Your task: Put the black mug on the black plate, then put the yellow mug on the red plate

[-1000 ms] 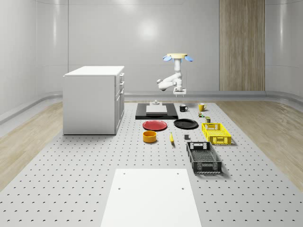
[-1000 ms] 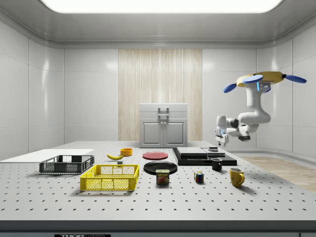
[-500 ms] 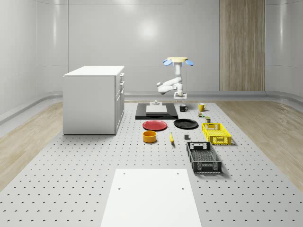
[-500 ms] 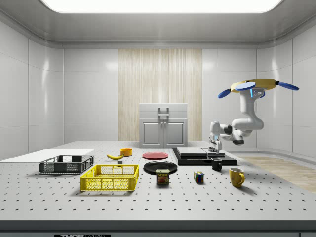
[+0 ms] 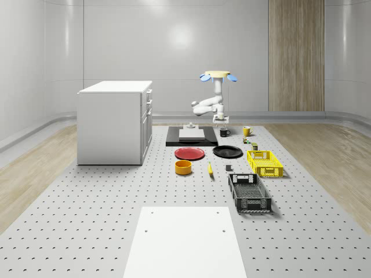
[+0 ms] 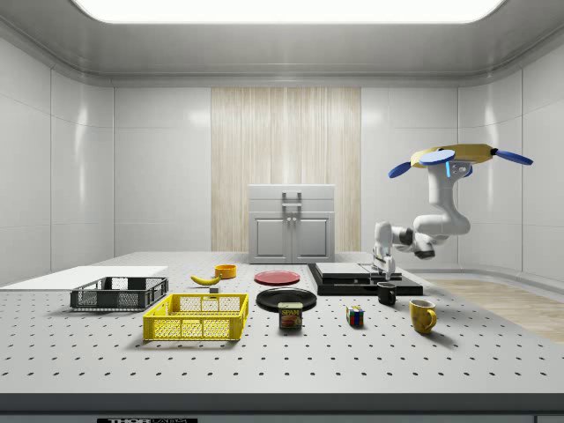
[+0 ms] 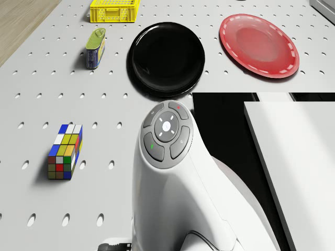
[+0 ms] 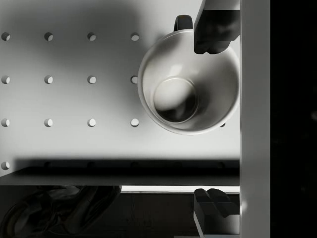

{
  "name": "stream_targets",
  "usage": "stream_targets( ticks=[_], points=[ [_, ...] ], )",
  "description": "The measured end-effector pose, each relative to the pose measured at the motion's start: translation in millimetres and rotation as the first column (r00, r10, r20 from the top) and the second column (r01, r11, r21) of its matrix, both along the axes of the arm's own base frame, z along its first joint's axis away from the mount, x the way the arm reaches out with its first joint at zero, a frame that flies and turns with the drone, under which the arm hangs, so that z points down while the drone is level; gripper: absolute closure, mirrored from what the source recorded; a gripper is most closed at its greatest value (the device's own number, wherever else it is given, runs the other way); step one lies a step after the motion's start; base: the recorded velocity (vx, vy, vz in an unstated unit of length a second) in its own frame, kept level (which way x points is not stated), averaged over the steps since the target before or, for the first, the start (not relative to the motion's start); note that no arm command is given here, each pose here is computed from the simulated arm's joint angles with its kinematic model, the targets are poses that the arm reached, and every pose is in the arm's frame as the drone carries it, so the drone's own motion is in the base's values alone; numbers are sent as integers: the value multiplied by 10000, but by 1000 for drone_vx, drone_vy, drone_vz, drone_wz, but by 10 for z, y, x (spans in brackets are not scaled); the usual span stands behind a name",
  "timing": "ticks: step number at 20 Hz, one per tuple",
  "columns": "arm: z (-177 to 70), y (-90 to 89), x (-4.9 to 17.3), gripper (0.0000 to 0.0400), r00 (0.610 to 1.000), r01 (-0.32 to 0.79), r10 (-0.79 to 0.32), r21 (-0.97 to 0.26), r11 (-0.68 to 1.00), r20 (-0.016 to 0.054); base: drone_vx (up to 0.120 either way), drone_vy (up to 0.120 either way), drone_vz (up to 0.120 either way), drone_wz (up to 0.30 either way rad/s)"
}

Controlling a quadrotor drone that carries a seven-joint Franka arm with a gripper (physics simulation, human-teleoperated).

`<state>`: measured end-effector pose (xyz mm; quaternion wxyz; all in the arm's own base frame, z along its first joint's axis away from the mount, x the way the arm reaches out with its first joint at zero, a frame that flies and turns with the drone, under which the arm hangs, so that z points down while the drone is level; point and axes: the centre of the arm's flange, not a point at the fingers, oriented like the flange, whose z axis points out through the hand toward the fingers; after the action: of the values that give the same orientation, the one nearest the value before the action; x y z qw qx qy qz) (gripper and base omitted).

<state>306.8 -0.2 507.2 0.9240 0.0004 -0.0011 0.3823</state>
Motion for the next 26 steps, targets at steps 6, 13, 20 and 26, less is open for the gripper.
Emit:
stream_targets(
  ticks=[6,13,20,26],
  points=[
    [200,27,0,0,10000,-2,2,-1,10000,1,0,0,0,0],
    [308,85,0,0,10000,-4,4,-2,10000,1,0,0,0,0],
    [422,98,0,0,10000,-6,6,-3,10000,1,0,0,0,0],
    [448,101,0,141,10000,-7,7,-3,10000,1,0,0,0,0]
  ],
)
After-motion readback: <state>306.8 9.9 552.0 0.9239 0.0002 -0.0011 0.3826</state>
